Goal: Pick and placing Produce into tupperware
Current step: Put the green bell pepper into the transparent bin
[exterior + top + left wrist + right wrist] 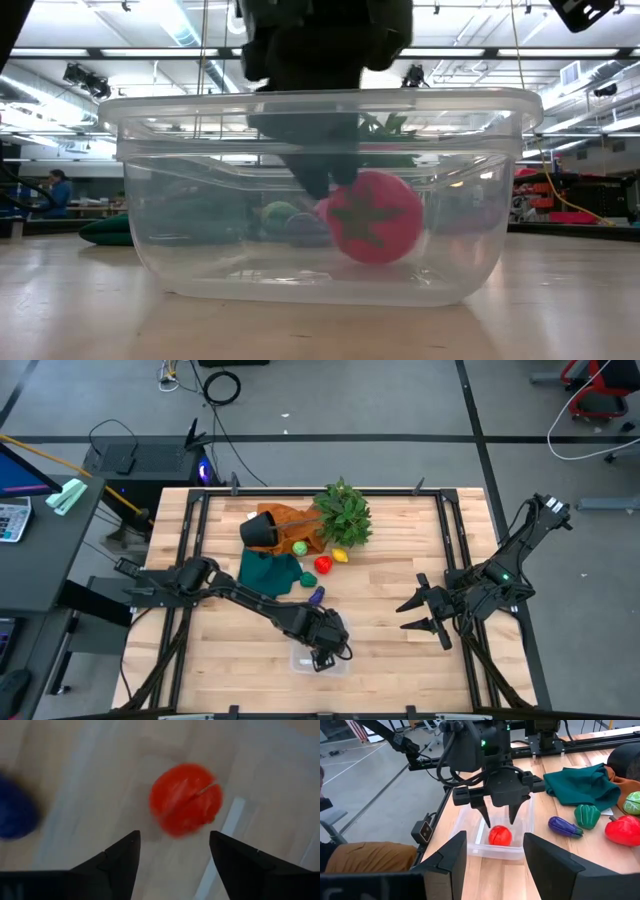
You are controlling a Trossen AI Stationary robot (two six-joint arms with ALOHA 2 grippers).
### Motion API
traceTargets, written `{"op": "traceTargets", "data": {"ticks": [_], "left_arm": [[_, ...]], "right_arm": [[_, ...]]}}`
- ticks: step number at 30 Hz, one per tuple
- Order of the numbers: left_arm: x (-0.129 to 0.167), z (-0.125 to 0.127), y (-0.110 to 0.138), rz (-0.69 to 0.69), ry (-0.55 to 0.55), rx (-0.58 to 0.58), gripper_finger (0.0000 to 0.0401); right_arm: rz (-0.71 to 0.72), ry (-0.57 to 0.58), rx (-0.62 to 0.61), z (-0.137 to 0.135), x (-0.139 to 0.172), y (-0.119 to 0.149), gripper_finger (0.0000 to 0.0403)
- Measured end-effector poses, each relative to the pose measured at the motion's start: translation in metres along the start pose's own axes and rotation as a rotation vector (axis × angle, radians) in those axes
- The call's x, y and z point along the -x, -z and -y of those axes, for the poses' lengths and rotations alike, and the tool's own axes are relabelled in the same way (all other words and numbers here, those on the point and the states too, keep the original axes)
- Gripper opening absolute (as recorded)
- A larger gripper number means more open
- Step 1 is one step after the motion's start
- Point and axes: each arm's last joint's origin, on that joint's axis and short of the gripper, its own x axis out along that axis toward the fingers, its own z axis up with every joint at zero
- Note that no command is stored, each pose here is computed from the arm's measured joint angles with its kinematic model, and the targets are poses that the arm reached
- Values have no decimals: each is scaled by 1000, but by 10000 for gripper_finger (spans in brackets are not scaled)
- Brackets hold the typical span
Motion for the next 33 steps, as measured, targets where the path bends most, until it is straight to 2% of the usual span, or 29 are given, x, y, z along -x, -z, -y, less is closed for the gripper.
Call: {"op": "traceTargets", "data": {"ticks": [6, 10, 20, 28, 33], "left_arm": [[14, -7, -1, -10, -19, 21, 238], [32, -9, -3, 34, -22, 28, 238], [69, -41, -4, 140, -339, 26, 229], [70, -74, -19, 101, -406, 13, 228], [69, -96, -29, 84, -435, 61, 227]], "right_arm": [[4, -2, -5, 0, 0, 0, 155], [3, -1, -4, 0, 0, 0, 155], [2, -1, 0, 0, 0, 0, 155], [1, 0, 1, 0, 0, 0, 155], [-6, 12, 16, 1, 0, 1, 155]]}}
